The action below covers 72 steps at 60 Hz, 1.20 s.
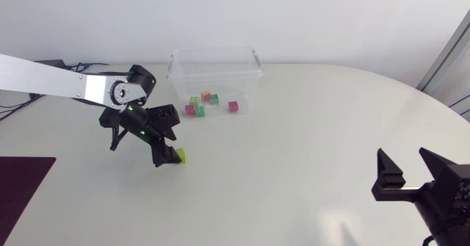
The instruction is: Place the duplo bricks in the container
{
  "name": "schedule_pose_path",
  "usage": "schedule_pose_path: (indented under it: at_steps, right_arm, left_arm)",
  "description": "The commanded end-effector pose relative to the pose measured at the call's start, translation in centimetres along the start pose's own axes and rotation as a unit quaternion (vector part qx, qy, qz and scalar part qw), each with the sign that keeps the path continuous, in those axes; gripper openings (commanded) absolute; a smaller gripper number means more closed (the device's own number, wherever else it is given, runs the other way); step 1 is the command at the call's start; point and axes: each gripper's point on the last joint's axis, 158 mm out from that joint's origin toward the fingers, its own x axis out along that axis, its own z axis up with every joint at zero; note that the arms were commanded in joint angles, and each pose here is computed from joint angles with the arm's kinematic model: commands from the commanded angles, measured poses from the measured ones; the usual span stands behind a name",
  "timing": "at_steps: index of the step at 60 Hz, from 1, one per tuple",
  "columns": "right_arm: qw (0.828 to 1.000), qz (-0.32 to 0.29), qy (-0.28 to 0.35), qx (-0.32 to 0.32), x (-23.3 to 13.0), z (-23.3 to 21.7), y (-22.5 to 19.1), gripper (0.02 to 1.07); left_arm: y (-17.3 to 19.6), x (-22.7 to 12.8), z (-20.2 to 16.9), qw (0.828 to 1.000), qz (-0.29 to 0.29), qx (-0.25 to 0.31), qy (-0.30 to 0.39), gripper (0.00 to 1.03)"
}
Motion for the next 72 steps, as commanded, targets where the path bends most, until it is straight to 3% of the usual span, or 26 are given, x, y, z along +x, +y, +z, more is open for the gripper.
schedule_pose_path:
  at_steps: [1, 12, 26, 28, 30, 31, 32, 33, 50, 65, 72]
  right_arm:
    - [1.0, -0.006, 0.014, 0.008, 0.0, -0.9, -0.2, 1.02]
    - [1.0, -0.006, 0.014, 0.008, 0.0, -0.9, -0.2, 1.02]
    - [1.0, -0.006, 0.014, 0.008, 0.0, -0.9, -0.2, 1.02]
    - [1.0, -0.006, 0.014, 0.008, 0.0, -0.9, -0.2, 1.02]
    - [1.0, -0.006, 0.014, 0.008, 0.0, -0.9, -0.2, 1.02]
    - [1.0, -0.006, 0.014, 0.008, 0.0, -0.9, -0.2, 1.02]
    - [1.0, -0.006, 0.014, 0.008, 0.0, -0.9, -0.2, 1.02]
    - [1.0, -0.006, 0.014, 0.008, 0.0, -0.9, -0.2, 1.03]
    - [1.0, -0.006, 0.014, 0.008, 0.0, -0.9, -0.2, 1.02]
    - [1.0, -0.006, 0.014, 0.008, 0.0, -0.9, -0.2, 1.02]
    - [1.0, -0.006, 0.014, 0.008, 0.0, -0.9, -0.2, 1.02]
  left_arm:
    - [-1.0, 1.4, -0.8, 1.0, -0.018, 0.015, 0.011, 0.99]
    - [-1.2, 2.8, -0.8, 0.999, -0.024, 0.022, 0.017, 0.97]
    - [-1.0, 3.9, -1.4, 0.999, -0.03, 0.018, 0.031, 0.8]
    - [-0.9, 3.9, -1.4, 0.999, -0.029, 0.017, 0.031, 0.69]
    - [-0.6, 3.9, -1.4, 0.999, -0.026, 0.015, 0.029, 0.44]
    - [-0.6, 3.8, -1.3, 0.999, -0.025, 0.014, 0.028, 0.38]
    - [-0.4, 3.7, -1.3, 0.999, -0.022, 0.013, 0.026, 0.25]
    - [-0.3, 3.6, -1.2, 0.999, -0.018, 0.013, 0.024, 0.21]
    - [-0.2, 0.6, 0.6, 1.0, -0.005, 0.018, 0.009, 0.19]
    - [2.6, -9.8, 7.0, 0.996, 0.06, 0.001, -0.069, 0.19]
    - [5.1, -13.7, 10.2, 0.988, 0.088, -0.032, -0.122, 0.19]
